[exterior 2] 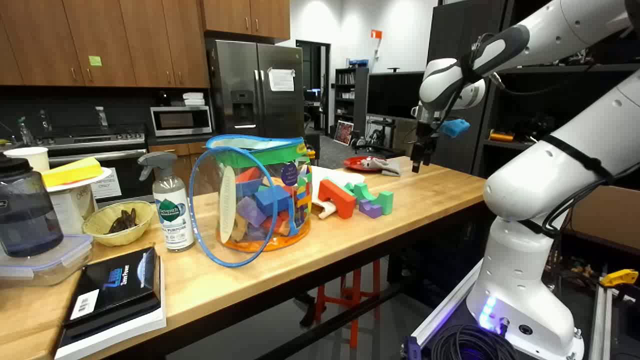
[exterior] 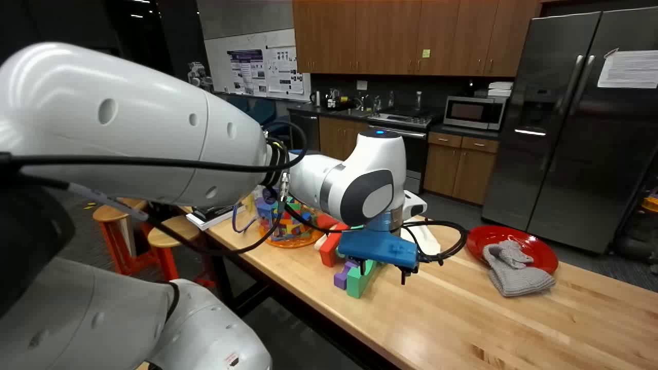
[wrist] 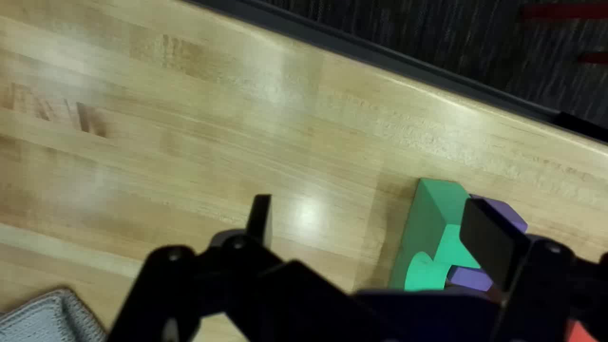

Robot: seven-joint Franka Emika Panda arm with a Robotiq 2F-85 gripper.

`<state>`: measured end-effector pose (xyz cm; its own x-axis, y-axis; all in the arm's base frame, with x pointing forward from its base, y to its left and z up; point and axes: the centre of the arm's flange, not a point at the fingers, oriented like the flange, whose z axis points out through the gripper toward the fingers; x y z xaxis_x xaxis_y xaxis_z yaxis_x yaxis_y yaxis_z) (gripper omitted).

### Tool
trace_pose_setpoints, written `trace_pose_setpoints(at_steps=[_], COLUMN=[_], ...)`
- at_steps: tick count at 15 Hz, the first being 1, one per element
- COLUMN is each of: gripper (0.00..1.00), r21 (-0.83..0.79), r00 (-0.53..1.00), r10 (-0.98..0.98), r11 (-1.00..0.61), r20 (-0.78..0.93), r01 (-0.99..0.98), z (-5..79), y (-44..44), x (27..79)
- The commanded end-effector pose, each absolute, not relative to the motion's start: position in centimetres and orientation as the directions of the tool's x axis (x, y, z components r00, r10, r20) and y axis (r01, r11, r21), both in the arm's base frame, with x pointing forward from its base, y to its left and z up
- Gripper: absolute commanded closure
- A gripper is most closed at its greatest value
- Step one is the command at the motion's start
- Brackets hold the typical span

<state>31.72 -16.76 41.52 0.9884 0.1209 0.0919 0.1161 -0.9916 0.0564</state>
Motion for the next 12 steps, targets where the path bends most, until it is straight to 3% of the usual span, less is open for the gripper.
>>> trace_pose_setpoints(at_steps=[1, 12], gripper=[0.0, 0.0], r21=[0.057, 0.068], r00=[0.988, 0.986], r10=[0.121, 0.117], r11=[-0.992, -0.992], r20=[0.093, 0.116], r01=[0.116, 0.11], z=[41.56, 42.23], y=[-16.77, -16.57], x=[31.74, 32.6])
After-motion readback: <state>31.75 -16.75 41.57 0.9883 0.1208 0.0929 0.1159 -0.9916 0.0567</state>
